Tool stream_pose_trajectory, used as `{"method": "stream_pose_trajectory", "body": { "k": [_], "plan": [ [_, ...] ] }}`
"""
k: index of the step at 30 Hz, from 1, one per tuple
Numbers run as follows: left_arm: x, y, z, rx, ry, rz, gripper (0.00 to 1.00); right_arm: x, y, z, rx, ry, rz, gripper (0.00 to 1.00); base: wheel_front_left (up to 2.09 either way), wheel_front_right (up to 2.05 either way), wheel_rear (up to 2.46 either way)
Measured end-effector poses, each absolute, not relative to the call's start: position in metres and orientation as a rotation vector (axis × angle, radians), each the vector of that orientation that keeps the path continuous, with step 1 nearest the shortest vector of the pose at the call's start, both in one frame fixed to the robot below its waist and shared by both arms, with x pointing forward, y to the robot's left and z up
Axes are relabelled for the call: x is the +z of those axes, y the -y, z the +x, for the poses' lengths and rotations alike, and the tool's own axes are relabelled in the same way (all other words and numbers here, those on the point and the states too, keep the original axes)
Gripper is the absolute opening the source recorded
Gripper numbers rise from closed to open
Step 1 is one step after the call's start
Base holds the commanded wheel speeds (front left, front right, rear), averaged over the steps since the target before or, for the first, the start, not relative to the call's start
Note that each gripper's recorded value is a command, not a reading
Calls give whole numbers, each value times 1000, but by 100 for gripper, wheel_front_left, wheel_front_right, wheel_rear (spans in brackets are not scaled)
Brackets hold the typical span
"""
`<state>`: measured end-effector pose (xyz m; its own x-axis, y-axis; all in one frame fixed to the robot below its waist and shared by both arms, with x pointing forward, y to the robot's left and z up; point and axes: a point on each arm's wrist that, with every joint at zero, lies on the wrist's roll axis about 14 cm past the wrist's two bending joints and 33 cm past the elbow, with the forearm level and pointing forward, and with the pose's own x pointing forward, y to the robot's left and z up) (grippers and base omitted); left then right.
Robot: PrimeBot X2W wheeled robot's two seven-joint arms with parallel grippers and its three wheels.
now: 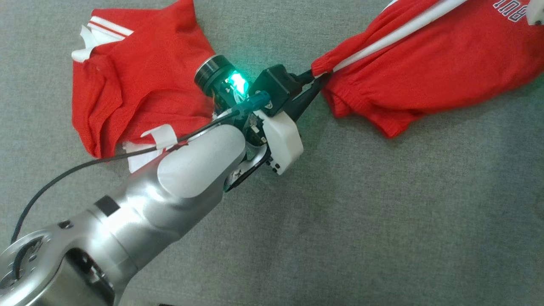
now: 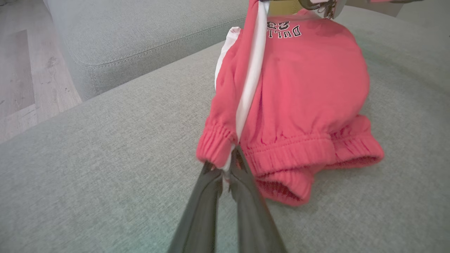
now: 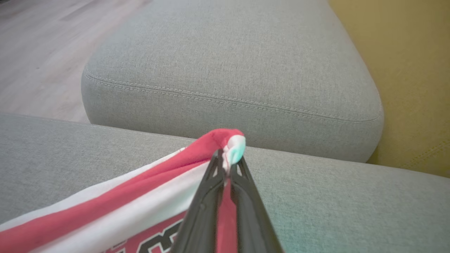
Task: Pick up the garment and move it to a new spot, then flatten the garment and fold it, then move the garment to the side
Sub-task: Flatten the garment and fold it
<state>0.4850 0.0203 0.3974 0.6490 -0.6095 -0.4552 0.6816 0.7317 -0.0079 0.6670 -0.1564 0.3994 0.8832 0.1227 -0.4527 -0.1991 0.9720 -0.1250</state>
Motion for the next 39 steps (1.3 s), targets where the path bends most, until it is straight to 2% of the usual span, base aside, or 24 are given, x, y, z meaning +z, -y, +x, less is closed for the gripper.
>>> {"method": "stream_pose_trajectory", "body": {
  "k": [1,2,3,4,12,20,25,32,39],
  "plan": [
    [396,-21,486,-734,-455,170,0,397,157,667,167,-469,-169,20,0,0,0],
    [396,-22,486,-732,-454,170,0,394,156,666,171,-480,-180,100,0,0,0],
    [395,-22,486,-730,-457,171,38,392,156,665,173,-484,-188,100,0,0,0],
    [393,-23,486,-726,-461,173,100,392,157,665,171,-479,-184,100,0,0,0],
    [404,-29,496,-668,-413,189,100,448,168,678,127,-280,-111,100,0,0,0],
    [452,-51,507,-518,-262,124,100,524,169,662,108,-66,-1,100,0,0,0],
    [478,-71,510,-407,-173,66,100,546,168,639,114,4,41,100,0,0,0],
    [524,-92,497,-274,-30,-44,100,572,177,583,133,121,62,100,0,0,0],
    [526,-103,459,-202,2,-109,100,534,176,509,123,82,147,100,0,0,0]
  ]
}}
